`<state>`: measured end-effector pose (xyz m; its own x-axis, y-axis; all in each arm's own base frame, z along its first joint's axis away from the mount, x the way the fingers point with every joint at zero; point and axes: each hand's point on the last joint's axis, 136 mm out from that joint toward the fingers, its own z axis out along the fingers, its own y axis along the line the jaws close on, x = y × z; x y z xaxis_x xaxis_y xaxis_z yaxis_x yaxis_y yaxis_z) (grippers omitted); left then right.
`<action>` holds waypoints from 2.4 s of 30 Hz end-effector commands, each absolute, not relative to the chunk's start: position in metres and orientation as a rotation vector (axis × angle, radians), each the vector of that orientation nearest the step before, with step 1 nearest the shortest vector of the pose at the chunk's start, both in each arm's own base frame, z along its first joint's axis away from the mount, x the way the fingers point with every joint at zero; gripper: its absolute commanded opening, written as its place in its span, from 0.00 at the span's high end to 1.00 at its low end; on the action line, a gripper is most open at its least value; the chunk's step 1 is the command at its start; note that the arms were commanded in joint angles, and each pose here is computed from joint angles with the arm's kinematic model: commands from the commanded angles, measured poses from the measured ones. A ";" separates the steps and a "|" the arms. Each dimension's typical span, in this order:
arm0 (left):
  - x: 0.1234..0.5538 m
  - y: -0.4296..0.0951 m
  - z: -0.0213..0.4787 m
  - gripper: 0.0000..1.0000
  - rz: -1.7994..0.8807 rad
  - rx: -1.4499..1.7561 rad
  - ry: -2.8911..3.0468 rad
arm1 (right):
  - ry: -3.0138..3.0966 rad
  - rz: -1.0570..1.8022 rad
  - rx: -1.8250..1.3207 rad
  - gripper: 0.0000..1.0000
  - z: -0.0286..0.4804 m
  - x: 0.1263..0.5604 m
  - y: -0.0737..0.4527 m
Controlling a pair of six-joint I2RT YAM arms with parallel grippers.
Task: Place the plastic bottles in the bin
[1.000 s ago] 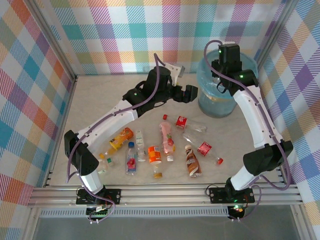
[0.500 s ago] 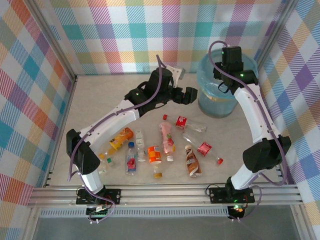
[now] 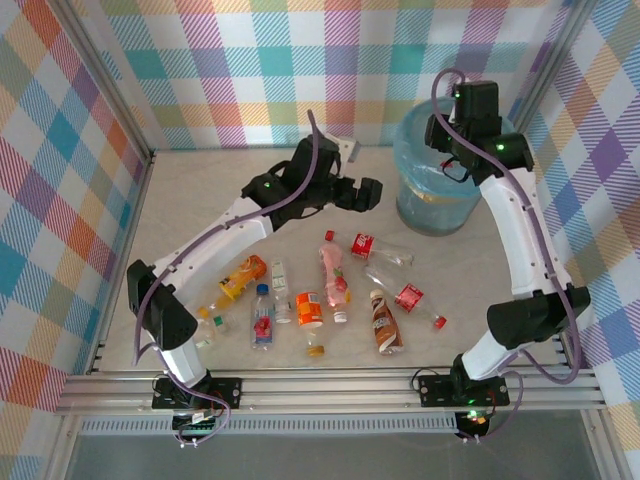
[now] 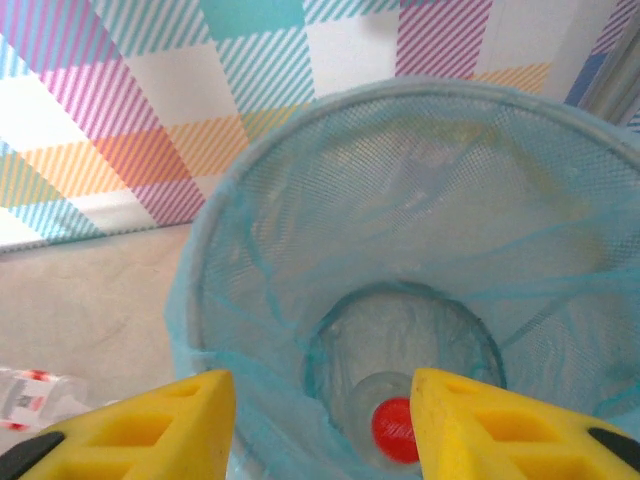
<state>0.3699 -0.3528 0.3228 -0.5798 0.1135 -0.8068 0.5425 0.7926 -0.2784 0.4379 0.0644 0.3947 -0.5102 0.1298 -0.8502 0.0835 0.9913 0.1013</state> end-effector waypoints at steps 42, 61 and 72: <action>0.444 -0.149 0.223 0.00 0.077 1.125 2.188 | 2.243 0.926 -0.517 0.54 0.314 0.288 0.293; 0.560 -0.145 0.111 0.00 -0.057 1.534 2.045 | 2.418 0.856 -0.637 0.49 0.271 0.331 0.332; 0.551 -0.146 0.060 0.02 -0.127 1.624 2.142 | 2.487 0.862 -0.700 0.49 0.262 0.338 0.345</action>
